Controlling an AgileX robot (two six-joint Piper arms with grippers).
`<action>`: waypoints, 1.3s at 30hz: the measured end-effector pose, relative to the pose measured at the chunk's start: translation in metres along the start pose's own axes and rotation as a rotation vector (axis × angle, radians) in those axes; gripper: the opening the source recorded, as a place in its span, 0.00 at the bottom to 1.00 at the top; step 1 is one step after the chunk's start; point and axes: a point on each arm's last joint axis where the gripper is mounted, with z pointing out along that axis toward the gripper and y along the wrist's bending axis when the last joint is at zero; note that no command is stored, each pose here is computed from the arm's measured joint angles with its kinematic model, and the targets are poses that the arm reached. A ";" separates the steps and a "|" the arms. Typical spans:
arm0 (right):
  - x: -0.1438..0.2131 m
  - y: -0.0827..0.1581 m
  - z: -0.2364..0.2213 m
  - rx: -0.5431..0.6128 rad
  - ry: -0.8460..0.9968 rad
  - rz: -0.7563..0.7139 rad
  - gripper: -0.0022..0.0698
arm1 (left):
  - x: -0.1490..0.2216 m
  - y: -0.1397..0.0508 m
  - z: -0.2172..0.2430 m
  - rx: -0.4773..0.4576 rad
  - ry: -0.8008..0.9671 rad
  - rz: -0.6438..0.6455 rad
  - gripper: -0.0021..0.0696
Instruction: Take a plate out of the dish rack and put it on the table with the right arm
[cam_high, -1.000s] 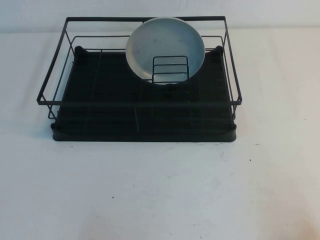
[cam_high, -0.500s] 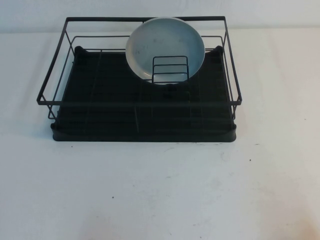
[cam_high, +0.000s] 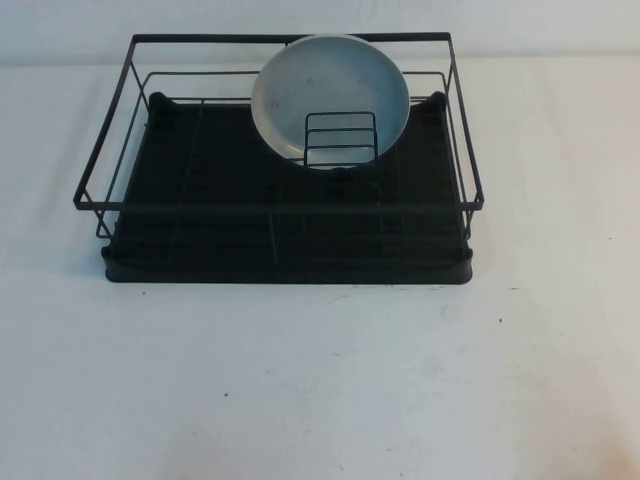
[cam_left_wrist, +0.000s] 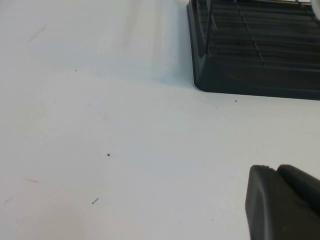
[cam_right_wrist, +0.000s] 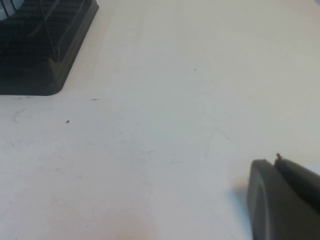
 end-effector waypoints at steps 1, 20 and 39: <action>0.000 0.000 0.000 0.000 0.000 0.000 0.00 | 0.000 0.000 0.000 0.000 0.000 0.000 0.02; 0.000 0.000 0.000 0.000 0.000 0.000 0.00 | 0.000 0.000 0.000 0.000 0.000 0.000 0.02; -0.025 0.003 -0.003 -0.120 -0.257 0.661 0.00 | 0.000 0.000 0.000 0.000 0.000 0.000 0.02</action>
